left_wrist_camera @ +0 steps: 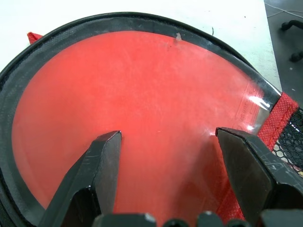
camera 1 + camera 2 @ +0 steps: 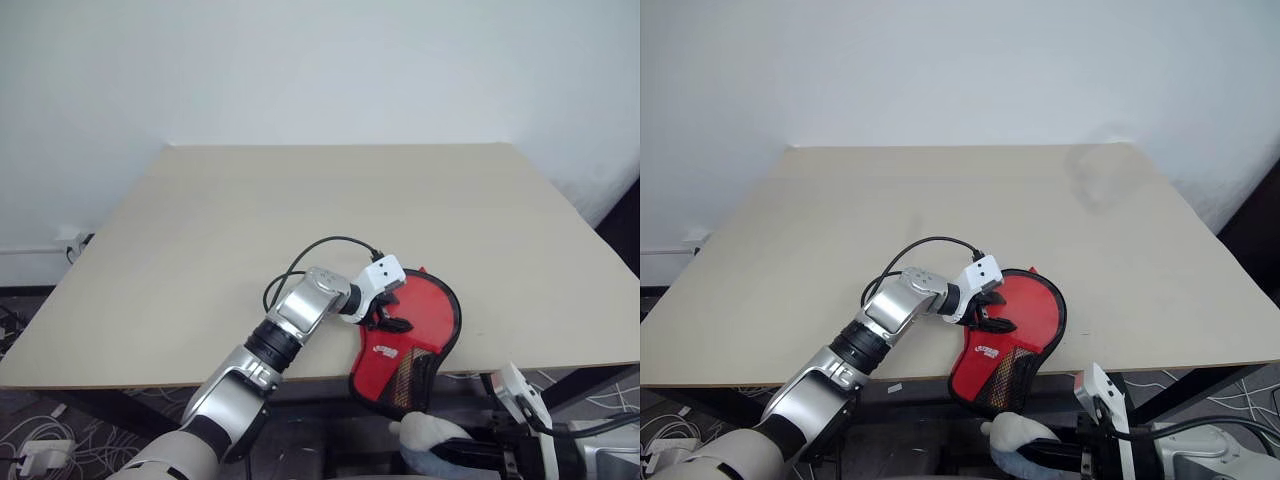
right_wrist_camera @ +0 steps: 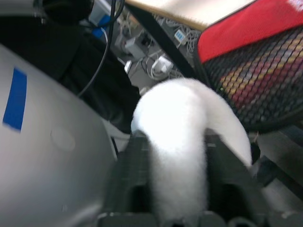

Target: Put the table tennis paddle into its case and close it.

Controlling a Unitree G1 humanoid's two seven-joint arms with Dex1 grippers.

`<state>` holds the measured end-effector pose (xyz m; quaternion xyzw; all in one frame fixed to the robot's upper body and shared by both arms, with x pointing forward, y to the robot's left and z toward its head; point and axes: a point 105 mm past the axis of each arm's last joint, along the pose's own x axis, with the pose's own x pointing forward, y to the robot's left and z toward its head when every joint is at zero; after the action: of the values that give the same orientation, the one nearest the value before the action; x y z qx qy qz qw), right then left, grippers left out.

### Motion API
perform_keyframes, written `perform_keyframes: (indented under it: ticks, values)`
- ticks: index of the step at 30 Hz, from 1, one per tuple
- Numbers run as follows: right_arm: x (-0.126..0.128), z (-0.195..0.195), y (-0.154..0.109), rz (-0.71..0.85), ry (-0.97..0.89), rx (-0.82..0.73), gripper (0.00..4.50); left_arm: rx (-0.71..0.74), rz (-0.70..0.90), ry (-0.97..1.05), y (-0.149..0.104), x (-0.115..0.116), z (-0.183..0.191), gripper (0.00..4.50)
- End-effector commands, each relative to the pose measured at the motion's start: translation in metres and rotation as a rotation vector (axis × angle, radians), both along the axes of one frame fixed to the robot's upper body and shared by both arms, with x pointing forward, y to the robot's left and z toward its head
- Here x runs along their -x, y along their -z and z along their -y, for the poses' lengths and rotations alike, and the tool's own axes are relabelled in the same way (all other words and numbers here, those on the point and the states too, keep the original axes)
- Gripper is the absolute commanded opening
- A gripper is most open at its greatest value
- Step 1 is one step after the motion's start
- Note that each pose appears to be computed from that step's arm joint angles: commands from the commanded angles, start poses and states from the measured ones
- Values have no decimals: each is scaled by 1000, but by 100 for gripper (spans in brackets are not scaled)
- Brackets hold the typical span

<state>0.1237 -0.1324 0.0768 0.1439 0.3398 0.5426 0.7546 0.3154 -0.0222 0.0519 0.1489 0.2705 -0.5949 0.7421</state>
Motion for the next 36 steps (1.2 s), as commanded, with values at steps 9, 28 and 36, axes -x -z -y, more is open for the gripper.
perform_keyframes:
  ticks: [9,28,36]
  values:
    - [-50,-3,-71,217,106,-142,374,-130,-92,-53,36,1,-22,340]
    - [-182,54,-13,198,619,123,374,88,42,-67,-78,-7,-114,340]
    - [-208,47,-16,212,568,61,374,-32,-76,-104,-66,55,-196,340]
